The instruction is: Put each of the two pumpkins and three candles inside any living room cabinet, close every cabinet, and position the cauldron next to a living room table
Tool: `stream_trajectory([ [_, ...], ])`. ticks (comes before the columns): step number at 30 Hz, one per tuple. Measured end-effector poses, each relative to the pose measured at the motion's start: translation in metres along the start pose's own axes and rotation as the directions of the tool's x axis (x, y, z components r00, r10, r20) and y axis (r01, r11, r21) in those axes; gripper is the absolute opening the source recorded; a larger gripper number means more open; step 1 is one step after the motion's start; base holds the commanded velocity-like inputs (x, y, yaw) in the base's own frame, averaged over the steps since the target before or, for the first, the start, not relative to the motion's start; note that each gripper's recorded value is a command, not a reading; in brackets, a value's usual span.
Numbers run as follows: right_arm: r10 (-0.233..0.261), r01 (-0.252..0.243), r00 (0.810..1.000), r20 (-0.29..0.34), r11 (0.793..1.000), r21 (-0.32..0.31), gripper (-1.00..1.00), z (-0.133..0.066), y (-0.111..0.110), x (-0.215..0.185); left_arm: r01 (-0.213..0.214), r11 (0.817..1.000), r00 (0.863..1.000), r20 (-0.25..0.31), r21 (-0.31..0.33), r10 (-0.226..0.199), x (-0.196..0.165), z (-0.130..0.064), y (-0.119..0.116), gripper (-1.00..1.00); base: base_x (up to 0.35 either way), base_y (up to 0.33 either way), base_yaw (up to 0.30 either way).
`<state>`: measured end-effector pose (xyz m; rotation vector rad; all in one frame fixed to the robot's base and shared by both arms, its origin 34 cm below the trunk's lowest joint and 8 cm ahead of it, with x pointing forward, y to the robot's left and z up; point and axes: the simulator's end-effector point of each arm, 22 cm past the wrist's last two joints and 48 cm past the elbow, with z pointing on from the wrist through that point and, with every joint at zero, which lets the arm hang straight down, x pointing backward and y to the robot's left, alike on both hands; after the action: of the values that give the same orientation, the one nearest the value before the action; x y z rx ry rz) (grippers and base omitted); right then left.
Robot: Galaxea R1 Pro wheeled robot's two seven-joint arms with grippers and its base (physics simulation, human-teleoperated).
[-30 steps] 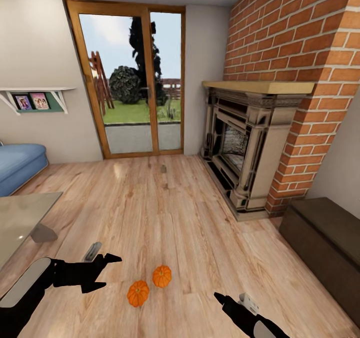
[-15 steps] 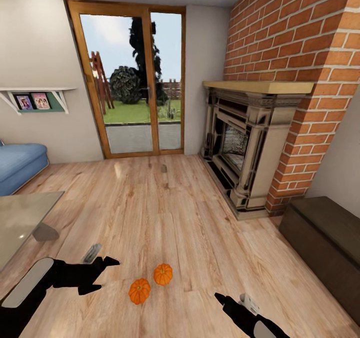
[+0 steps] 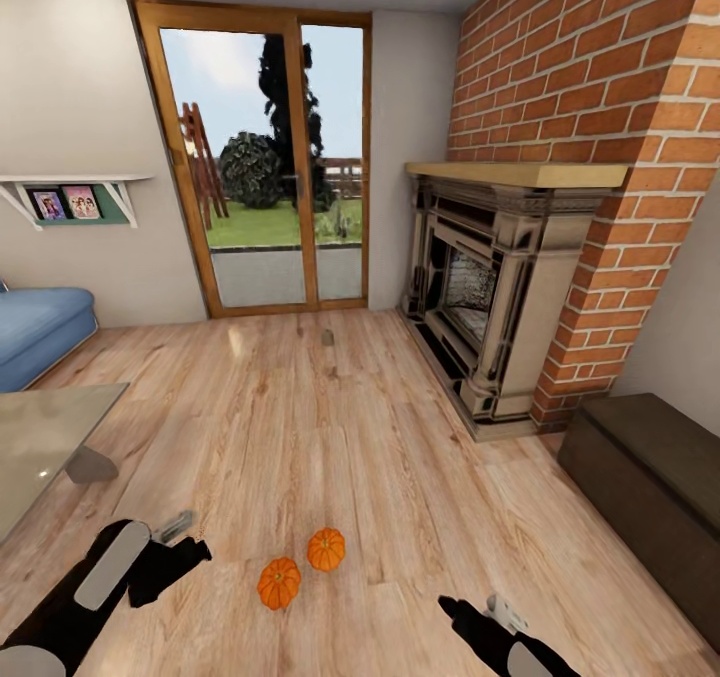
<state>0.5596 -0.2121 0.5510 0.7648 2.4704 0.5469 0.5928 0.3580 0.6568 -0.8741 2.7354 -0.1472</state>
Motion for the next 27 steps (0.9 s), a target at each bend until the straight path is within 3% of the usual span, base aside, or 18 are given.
stream_trajectory([
  [4, -0.004, 0.004, 1.000, 0.001, 1.000, 0.014, 1.00, 0.000, -0.003, 0.000, 0.019, 0.997, 0.997, 0.082, -0.075, -0.012, -0.006, 0.016, 0.002, 1.00, 0.000, 0.000, 0.000],
  [8, -0.012, 0.012, 1.000, 0.003, 0.999, 0.035, 1.00, 0.000, -0.007, -0.001, 0.041, 0.987, 0.994, 0.106, -0.154, -0.025, 0.013, 0.038, 0.019, 1.00, 0.000, 0.000, 0.000],
  [11, -0.063, 0.063, 0.998, -0.009, 0.997, 0.054, 1.00, 0.000, -0.011, 0.002, 0.073, 0.976, 0.988, 0.146, -0.205, -0.043, 0.029, 0.054, 0.030, 1.00, 0.000, 0.000, 0.000],
  [13, -0.100, 0.100, 0.995, -0.014, 0.993, 0.068, 1.00, 0.000, -0.013, 0.002, 0.058, 0.976, 0.986, 0.162, -0.210, -0.024, 0.039, 0.059, 0.021, 1.00, 0.000, 0.000, 0.000],
  [15, -0.140, 0.139, 0.990, 0.009, 0.986, 0.087, 1.00, 0.000, -0.017, -0.004, 0.017, 0.982, 0.986, 0.167, -0.186, 0.015, 0.047, 0.064, 0.007, 1.00, 0.000, 0.000, 0.000],
  [18, -0.163, 0.158, 0.986, 0.035, 0.981, 0.113, 1.00, -0.001, -0.021, -0.010, -0.030, 0.996, 0.985, 0.168, -0.082, 0.044, 0.056, 0.074, -0.014, 1.00, 0.000, 0.000, 0.000],
  [23, -0.176, 0.169, 0.983, 0.050, 0.977, 0.129, 1.00, -0.001, -0.024, -0.015, -0.053, 0.997, 0.989, 0.139, 0.049, 0.045, 0.069, 0.084, -0.022, 1.00, 0.000, 0.000, 0.000],
  [27, -0.182, 0.173, 0.981, 0.065, 0.977, 0.126, 1.00, -0.002, -0.022, -0.019, -0.068, 0.995, 0.989, 0.138, 0.072, 0.057, 0.072, 0.086, -0.023, 1.00, 0.000, 0.000, 0.000],
])
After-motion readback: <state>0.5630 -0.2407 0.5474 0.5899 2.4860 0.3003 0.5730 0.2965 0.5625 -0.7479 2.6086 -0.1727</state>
